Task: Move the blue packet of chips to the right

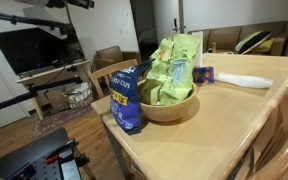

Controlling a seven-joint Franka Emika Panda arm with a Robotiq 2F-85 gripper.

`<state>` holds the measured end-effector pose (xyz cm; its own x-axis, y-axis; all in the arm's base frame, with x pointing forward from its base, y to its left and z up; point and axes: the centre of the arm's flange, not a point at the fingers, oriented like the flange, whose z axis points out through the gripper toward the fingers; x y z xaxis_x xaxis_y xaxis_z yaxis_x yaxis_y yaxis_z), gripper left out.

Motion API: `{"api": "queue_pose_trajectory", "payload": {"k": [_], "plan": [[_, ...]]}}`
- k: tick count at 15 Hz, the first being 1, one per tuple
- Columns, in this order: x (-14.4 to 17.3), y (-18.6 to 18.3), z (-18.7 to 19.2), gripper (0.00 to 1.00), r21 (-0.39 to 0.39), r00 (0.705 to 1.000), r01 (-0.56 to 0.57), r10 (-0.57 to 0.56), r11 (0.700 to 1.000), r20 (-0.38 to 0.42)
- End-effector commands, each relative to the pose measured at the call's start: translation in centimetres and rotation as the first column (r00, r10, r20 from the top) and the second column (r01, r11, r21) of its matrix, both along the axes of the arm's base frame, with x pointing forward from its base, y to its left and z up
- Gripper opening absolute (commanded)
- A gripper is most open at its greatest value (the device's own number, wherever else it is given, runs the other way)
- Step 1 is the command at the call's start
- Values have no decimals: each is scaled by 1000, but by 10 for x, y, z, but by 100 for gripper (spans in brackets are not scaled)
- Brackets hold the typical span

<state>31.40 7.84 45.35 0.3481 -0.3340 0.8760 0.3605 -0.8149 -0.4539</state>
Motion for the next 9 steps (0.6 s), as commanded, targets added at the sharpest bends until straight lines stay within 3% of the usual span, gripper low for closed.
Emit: {"api": "queue_pose_trajectory", "payload": {"k": [1,3,4,9], "plan": [[-1,0,4,9,18,1000,-3,3,1000,10],[-2,0,6,23,40,1000,-11,11,999,11],[-2,-1,6,26,46,1000,-11,11,999,10],[-2,-2,6,26,49,1000,-10,10,999,9]]}}
